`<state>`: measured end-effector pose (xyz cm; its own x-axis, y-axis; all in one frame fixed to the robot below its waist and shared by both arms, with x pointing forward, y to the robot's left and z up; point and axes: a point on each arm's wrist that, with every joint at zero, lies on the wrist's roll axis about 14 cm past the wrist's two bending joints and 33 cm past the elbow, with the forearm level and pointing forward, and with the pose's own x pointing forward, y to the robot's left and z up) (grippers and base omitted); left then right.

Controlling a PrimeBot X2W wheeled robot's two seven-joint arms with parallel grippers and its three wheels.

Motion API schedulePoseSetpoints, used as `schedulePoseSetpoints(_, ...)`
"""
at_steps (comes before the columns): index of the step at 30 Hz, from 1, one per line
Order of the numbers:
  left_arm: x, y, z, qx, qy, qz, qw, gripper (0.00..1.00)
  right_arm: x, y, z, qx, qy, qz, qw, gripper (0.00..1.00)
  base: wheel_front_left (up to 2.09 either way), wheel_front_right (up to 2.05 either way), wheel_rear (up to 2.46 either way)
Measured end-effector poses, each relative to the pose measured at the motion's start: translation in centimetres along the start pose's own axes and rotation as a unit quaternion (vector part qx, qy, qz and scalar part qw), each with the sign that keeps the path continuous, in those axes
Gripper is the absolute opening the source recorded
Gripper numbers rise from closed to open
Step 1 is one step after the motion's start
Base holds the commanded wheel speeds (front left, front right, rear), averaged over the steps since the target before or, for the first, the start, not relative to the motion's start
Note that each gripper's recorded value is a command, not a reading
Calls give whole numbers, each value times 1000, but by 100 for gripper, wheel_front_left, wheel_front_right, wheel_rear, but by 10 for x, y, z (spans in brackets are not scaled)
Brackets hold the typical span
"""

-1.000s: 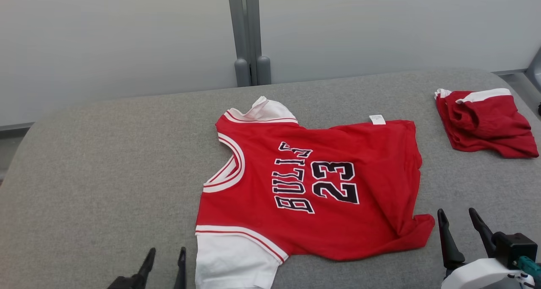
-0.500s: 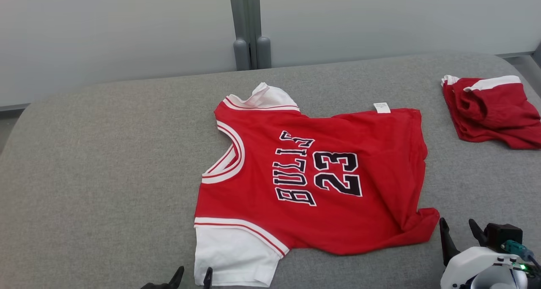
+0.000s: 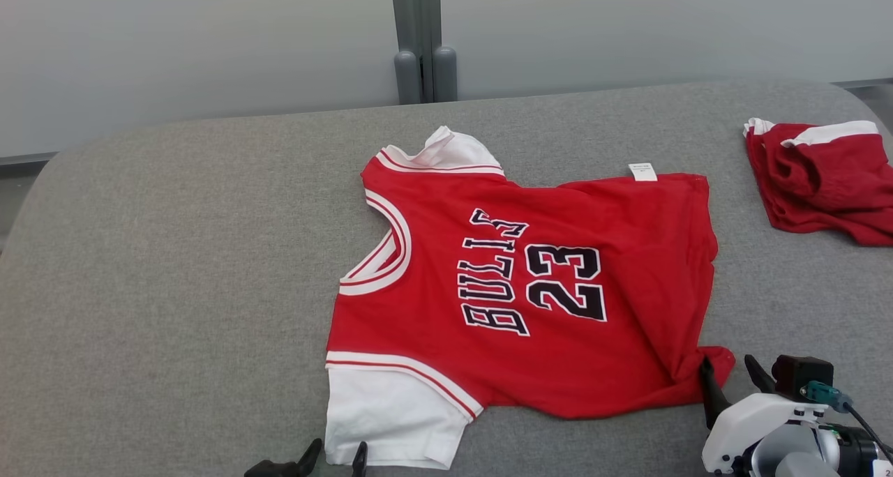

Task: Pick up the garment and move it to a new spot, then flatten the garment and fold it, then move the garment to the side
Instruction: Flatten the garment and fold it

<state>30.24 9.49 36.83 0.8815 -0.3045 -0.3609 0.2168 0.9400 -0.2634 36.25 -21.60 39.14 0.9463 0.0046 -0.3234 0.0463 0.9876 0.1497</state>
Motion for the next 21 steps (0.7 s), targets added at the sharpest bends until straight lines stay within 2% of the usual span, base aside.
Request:
schedulePoseSetpoints(4,1,-2,-2,-3,4,-4,1000,100,1,-1,-10,6,19,-5,1000,100,0,0,0)
schedulePoseSetpoints(5,2,-5,-3,-5,7,-7,1000,100,2,-1,-13,9,25,-7,1000,85,0,0,0)
schedulePoseSetpoints(6,2,-7,-5,-6,11,-10,1000,100,2,0,-14,13,28,-8,1000,79,0,0,0)
schedulePoseSetpoints(7,2,-9,-7,-7,13,-13,1000,100,2,0,-16,15,32,-9,999,47,0,0,0)
schedulePoseSetpoints(8,3,-10,-9,-9,17,-15,1000,97,3,0,-18,19,35,-11,999,38,0,0,0)
schedulePoseSetpoints(9,4,-12,-10,-13,21,-18,1000,43,4,0,-18,25,37,-13,999,21,0,0,0)
schedulePoseSetpoints(10,5,-13,-11,-16,22,-19,999,29,5,0,-18,30,37,-14,999,10,0,0,0)
schedulePoseSetpoints(11,7,-15,-10,-15,23,-23,999,0,7,2,-17,33,37,-13,999,0,0,0,0)
schedulePoseSetpoints(15,12,-21,-6,-16,21,-33,999,0,11,9,-14,32,34,-2,999,0,0,0,0)
schedulePoseSetpoints(21,14,-24,27,-39,-36,-35,998,0,8,14,18,36,-26,17,999,0,0,0,0)
